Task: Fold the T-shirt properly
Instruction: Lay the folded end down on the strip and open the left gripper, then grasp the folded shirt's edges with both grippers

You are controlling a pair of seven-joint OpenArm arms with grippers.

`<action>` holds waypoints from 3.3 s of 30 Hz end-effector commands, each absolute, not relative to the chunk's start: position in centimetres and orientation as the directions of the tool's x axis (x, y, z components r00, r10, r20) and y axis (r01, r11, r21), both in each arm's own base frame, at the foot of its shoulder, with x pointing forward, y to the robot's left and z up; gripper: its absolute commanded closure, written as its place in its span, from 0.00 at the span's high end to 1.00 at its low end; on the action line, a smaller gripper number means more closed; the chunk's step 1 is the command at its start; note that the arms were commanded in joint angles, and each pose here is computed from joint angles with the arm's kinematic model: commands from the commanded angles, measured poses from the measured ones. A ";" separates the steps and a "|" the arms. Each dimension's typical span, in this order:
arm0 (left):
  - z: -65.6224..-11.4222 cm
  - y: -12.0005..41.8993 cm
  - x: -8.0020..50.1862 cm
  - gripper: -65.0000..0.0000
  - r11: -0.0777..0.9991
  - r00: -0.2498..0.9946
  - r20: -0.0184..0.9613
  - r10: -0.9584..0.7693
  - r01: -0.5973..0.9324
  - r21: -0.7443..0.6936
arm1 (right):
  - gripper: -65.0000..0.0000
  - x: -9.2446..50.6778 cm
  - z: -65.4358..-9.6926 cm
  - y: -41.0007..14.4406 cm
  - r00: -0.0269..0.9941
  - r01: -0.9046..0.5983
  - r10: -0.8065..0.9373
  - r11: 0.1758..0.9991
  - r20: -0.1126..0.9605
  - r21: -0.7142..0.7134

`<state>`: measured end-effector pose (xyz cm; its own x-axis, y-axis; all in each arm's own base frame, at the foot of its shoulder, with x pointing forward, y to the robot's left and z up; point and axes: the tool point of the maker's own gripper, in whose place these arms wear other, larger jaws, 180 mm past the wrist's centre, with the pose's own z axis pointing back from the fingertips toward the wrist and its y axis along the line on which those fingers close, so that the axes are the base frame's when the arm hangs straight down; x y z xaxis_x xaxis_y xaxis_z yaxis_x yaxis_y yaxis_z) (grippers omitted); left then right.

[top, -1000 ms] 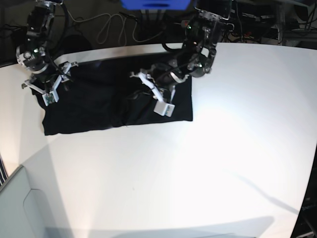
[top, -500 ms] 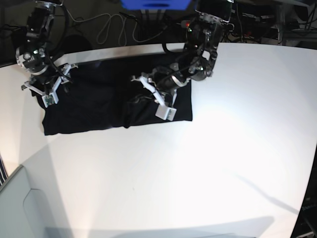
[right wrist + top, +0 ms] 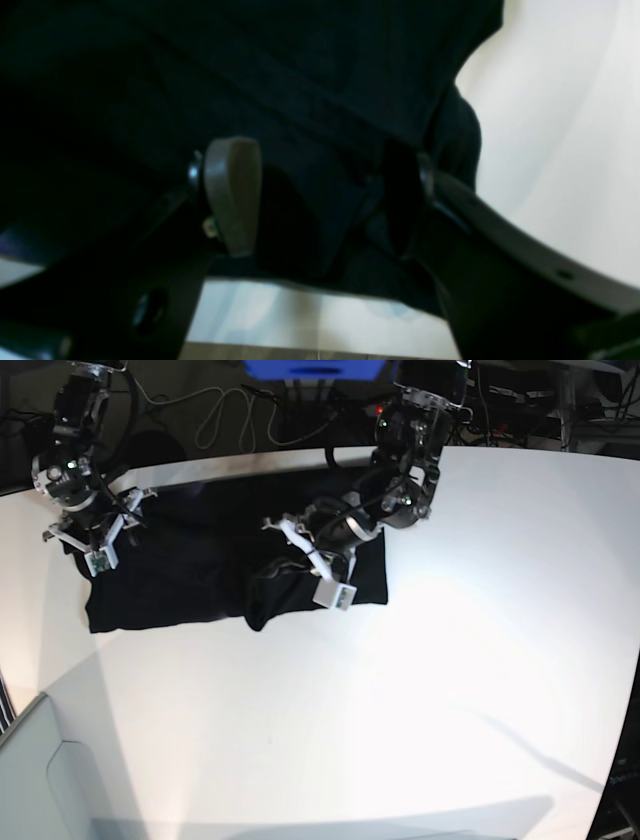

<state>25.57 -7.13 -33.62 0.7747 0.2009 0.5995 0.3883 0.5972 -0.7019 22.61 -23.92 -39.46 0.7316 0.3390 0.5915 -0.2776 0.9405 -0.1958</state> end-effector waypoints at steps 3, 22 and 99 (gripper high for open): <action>-32.5 -7.6 26.1 0.00 0.571 0.758 0.612 0.224 0.407 -0.713 | 0.57 23.3 -38.5 -24.1 0.702 -0.288 0.357 0.934 0.617 -0.212; -32.1 -8.9 25.2 0.53 0.545 0.765 0.617 0.185 0.443 -0.712 | 0.57 23.4 -38.4 -24.1 0.701 -0.288 0.358 0.933 0.617 -0.214; -37.1 19.8 23.6 0.50 0.861 0.625 0.637 0.451 -0.118 -0.495 | 0.01 24.3 -44.0 -27.7 0.798 -0.196 0.162 0.981 0.581 -0.005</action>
<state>23.03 19.77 -38.02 0.6479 0.4550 0.6109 -0.1428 0.8603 -0.4893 25.86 -26.71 -42.96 0.7456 0.1175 0.6560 -0.1827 0.9827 0.0316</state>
